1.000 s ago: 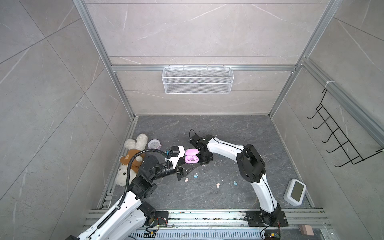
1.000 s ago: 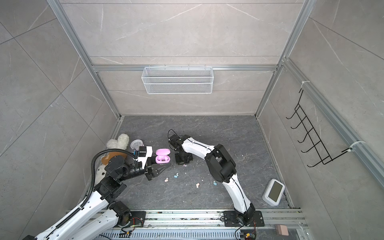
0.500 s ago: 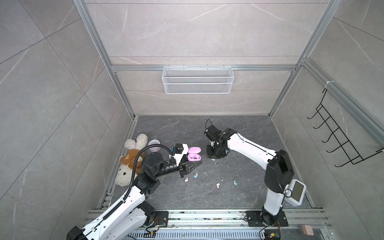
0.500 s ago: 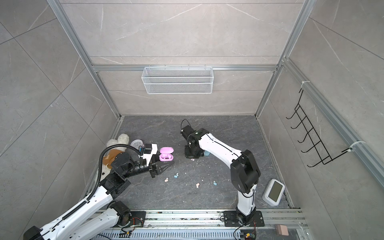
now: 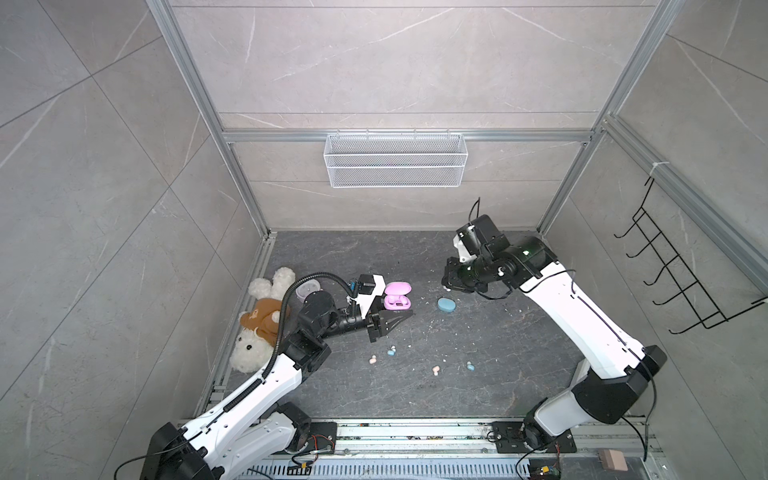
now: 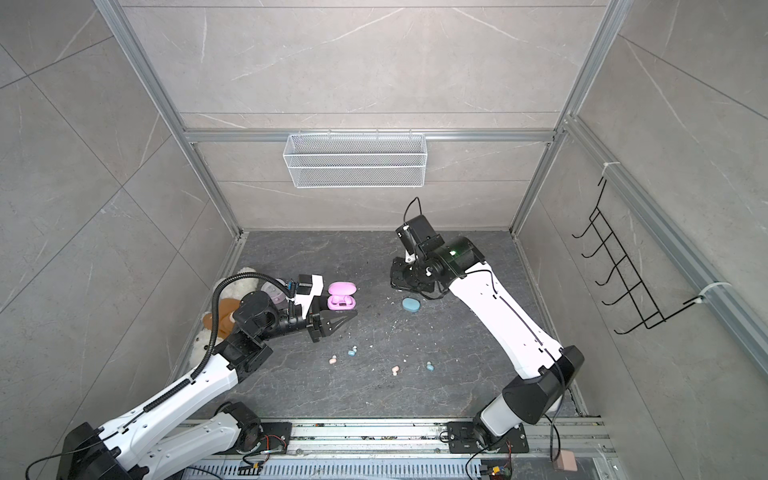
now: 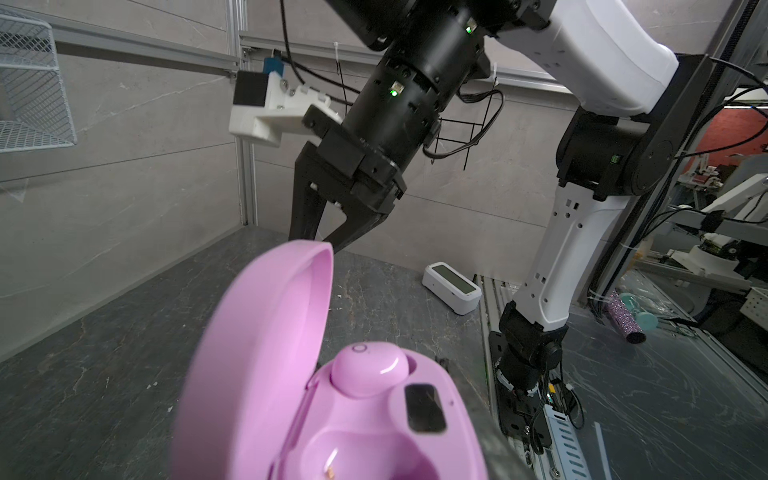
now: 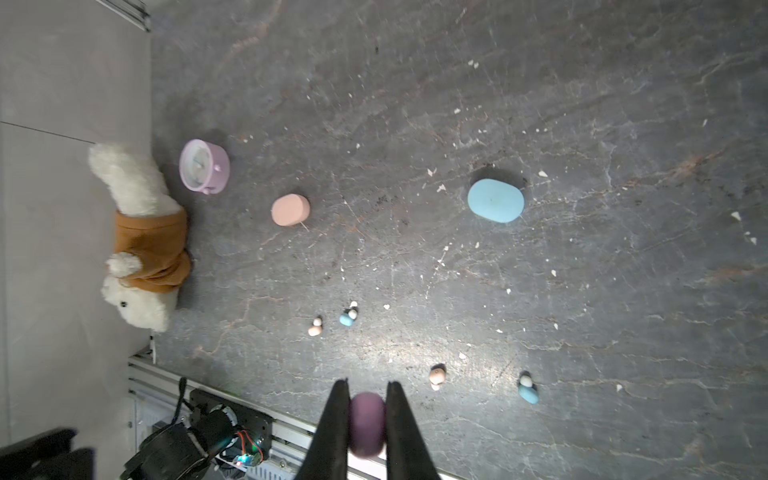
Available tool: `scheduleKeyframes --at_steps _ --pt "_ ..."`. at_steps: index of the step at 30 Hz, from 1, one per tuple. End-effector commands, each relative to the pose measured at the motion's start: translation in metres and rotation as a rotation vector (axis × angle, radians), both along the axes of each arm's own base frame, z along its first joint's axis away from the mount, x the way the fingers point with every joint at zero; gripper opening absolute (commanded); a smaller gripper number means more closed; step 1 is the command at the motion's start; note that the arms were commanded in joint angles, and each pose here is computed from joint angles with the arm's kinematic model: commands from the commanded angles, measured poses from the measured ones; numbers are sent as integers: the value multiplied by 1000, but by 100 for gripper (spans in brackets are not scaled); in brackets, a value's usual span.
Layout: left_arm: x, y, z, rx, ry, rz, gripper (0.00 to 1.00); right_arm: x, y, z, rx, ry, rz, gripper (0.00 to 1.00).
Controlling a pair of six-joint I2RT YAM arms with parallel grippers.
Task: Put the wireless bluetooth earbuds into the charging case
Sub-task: 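Lift the pink earbud and carry it toward the open case, then lower the pink earbud into the empty slot of the case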
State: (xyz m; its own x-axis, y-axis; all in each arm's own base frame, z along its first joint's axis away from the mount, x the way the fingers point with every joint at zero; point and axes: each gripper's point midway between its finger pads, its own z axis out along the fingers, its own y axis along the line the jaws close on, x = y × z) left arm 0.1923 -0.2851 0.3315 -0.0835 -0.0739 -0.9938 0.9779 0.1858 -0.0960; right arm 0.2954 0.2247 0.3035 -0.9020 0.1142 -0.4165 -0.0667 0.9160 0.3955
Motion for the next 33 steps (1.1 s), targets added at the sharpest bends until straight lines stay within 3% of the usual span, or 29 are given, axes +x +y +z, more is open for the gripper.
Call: scheduleKeyframes --at_steps 1,14,22,33 --pt "0 -3 40 -95 -85 -33 30 -17 -8 38 81 -47 -5 6" --pt "17 -36 48 -153 -83 -117 30 -54 23 125 413 -207 161 6" --pt "15 -45 53 -183 -104 -148 30 -69 61 142 479 -229 268 6" --pt "10 -47 55 -191 -120 -164 30 -68 85 120 567 -210 250 6"
